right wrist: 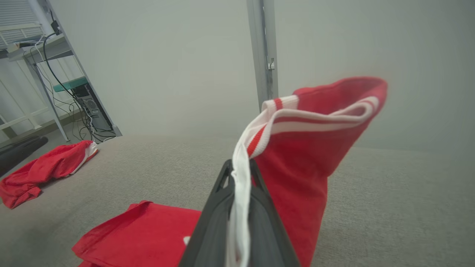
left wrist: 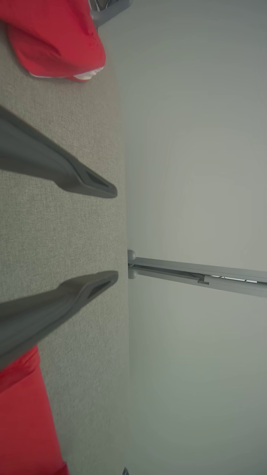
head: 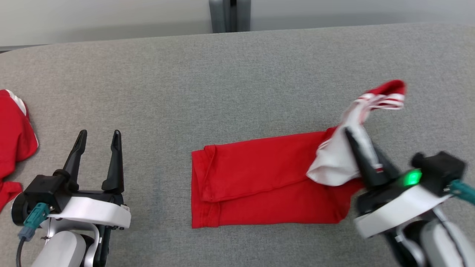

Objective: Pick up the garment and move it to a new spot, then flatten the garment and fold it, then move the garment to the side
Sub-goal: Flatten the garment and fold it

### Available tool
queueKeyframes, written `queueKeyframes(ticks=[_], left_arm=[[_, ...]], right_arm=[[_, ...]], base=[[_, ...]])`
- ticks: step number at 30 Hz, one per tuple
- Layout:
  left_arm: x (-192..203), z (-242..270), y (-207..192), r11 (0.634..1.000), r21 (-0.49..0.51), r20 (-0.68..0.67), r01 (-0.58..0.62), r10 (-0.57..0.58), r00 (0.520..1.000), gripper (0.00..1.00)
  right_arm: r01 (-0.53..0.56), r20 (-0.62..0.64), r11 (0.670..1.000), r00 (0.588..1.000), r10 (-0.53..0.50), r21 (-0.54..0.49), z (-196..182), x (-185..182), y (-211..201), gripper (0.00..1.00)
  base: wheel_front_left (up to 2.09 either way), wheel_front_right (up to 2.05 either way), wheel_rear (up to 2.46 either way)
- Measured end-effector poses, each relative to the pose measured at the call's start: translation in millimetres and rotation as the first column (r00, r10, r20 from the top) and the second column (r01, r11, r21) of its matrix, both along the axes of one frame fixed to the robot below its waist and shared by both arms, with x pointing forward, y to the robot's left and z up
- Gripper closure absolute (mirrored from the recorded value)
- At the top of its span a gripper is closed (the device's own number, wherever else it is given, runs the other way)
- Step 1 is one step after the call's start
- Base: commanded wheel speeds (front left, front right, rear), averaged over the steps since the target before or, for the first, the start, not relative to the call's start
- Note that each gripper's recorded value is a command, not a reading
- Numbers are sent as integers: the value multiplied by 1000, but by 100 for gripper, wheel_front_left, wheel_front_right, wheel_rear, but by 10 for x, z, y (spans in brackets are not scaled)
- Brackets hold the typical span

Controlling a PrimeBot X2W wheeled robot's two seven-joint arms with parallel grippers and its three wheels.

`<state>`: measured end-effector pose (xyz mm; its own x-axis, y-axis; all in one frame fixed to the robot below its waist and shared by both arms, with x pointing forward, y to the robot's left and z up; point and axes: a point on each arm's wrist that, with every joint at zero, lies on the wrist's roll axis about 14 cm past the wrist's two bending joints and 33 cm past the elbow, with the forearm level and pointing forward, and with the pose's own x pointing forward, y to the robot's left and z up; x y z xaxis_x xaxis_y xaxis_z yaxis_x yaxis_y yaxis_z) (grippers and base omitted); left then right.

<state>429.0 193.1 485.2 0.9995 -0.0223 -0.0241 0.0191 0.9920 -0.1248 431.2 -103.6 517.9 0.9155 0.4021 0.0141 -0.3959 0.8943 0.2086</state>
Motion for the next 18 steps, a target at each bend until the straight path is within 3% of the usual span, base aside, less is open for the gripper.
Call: queueKeyframes(ticks=[4, 9, 18], left_arm=[[-33, 11, 3, 1000, -2, 0, 0, 0, 1000, 0], [-62, 7, 18, 1000, -9, -2, -11, 11, 1000, 0], [-106, -37, 97, 999, -16, -17, -36, 36, 999, 0]], right_arm=[[-138, -5, 987, 990, 139, 84, 119, -151, 586, 100], [-279, -64, 948, 954, 292, 155, -1, -289, 1200, 100], [-383, -140, 908, 903, 407, 172, -455, -297, 1730, 100]], base=[[0, 0, 0], [0, 0, 0], [0, 0, 0]])
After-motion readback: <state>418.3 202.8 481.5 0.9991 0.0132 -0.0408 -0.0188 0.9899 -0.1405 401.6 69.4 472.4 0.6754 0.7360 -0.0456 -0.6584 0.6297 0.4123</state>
